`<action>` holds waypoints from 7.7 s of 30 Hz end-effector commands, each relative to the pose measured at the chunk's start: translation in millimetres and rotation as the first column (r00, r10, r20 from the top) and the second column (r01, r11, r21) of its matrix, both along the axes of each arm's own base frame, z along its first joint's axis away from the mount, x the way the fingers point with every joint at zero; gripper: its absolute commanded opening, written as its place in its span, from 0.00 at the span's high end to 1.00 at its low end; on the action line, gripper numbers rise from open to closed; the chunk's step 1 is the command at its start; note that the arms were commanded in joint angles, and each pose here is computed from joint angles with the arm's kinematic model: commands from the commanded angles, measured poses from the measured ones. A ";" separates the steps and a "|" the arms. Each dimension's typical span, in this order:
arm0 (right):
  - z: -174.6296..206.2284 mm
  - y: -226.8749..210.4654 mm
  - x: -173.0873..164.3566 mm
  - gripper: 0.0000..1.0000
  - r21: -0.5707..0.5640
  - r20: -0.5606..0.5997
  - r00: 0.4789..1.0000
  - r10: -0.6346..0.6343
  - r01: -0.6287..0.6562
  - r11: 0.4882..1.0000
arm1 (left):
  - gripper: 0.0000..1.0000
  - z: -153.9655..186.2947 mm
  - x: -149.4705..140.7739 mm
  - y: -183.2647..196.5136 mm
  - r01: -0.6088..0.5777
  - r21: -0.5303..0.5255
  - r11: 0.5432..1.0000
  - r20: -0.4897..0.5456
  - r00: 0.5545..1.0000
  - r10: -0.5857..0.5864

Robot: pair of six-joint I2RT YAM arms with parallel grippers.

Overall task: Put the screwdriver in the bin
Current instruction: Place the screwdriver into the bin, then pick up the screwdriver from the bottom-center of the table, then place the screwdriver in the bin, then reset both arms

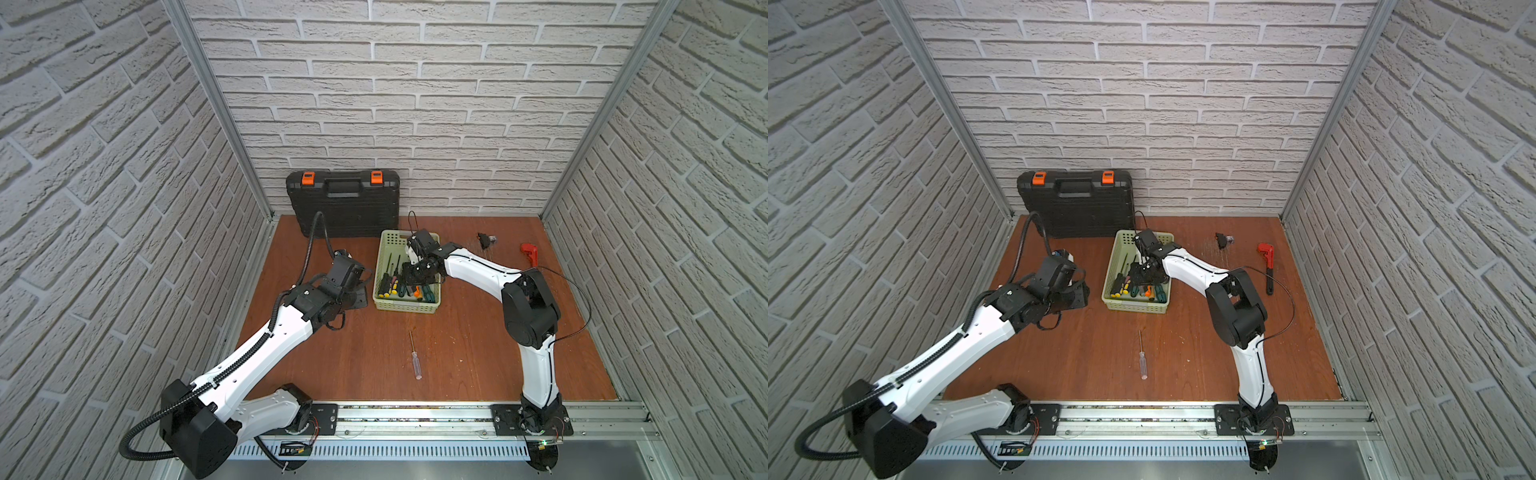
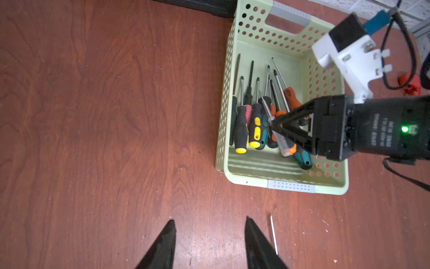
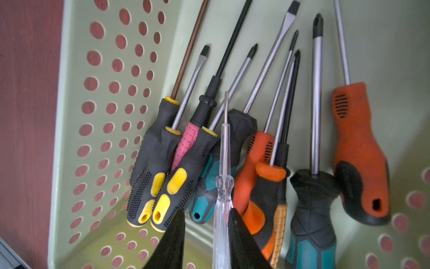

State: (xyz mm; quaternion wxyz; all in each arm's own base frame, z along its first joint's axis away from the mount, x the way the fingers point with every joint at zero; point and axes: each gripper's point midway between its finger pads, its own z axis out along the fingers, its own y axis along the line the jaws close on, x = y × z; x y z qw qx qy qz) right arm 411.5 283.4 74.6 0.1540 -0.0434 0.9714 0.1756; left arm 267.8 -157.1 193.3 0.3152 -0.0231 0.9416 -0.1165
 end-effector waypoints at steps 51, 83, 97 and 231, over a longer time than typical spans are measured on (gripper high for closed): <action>79.7 -110.7 -74.6 0.66 -0.001 0.226 0.966 -0.128 0.132 0.991 | 0.55 -160.9 -146.5 -167.8 0.331 0.006 0.944 -0.562 0.782 -0.271; 74.7 -109.3 -72.1 0.67 -0.001 0.225 0.966 -0.125 0.129 0.992 | 0.97 -137.8 -174.3 -157.9 0.512 -0.080 0.855 -0.583 0.672 -0.456; 82.2 -125.1 -75.0 0.67 -0.078 0.243 0.966 -0.089 0.111 0.991 | 0.95 -36.1 -175.7 -178.4 0.606 -0.370 0.704 -0.357 0.607 -0.710; 22.1 -279.5 -26.9 0.00 -0.097 0.813 0.561 -0.156 0.394 0.914 | 0.02 -104.3 126.2 205.9 -0.328 0.240 0.914 0.553 0.820 0.149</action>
